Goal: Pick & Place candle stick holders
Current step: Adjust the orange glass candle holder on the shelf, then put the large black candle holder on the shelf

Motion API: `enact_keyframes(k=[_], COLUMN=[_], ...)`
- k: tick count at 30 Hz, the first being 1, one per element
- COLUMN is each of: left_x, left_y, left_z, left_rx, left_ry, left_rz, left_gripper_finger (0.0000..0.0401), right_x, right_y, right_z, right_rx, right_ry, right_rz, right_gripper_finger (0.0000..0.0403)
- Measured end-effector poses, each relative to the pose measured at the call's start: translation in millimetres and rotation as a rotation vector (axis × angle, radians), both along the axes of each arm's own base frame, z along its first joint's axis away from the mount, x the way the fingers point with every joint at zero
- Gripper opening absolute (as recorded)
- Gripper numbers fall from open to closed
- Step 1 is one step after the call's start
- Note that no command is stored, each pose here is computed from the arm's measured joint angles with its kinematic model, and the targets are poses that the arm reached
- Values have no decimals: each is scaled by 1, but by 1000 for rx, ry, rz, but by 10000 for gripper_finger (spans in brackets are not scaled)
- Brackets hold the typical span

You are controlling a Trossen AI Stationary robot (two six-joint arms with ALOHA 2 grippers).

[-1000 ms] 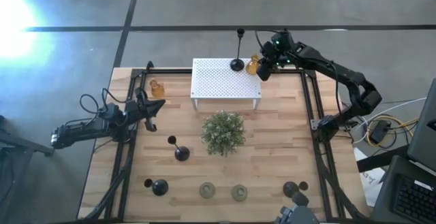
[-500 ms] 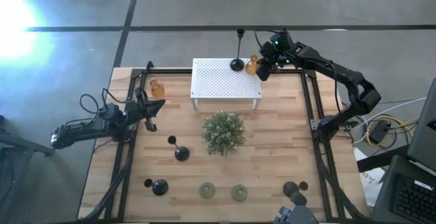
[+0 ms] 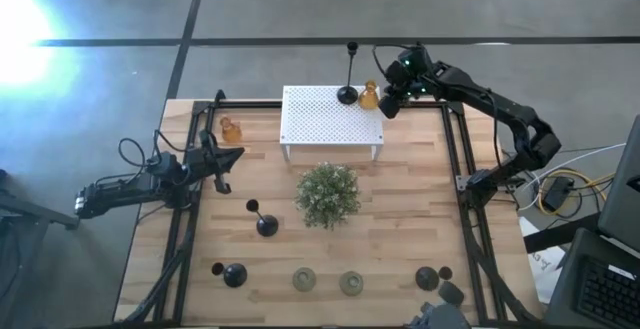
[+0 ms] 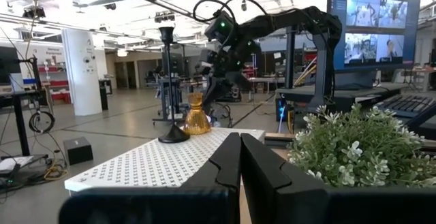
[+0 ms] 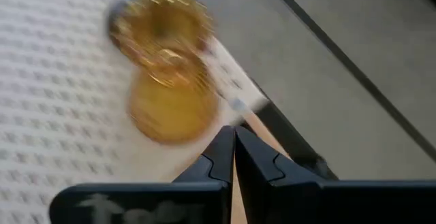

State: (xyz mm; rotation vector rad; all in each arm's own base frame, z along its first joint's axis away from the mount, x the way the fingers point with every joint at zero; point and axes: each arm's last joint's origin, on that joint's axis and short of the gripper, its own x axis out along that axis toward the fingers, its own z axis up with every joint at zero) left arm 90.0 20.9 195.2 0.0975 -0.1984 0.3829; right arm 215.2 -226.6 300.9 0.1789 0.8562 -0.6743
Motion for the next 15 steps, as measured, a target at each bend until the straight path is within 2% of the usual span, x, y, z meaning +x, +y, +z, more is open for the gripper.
enact_keyframes(k=[4,10,15], left_x=[0,0,-1], left_y=[0,1,3], left_z=[0,0,0], left_rx=[3,20,18], left_ry=[1,10,14], left_rz=[1,37,113], left_gripper_finger=[14,14,14], right_x=[-12,-42,-65], right_y=[11,44,71], right_z=[13,30,40], right_rx=[31,148,149], right_ry=[47,82,18], right_rz=[-18,-85,-131], right_gripper_finger=[8,8,8])
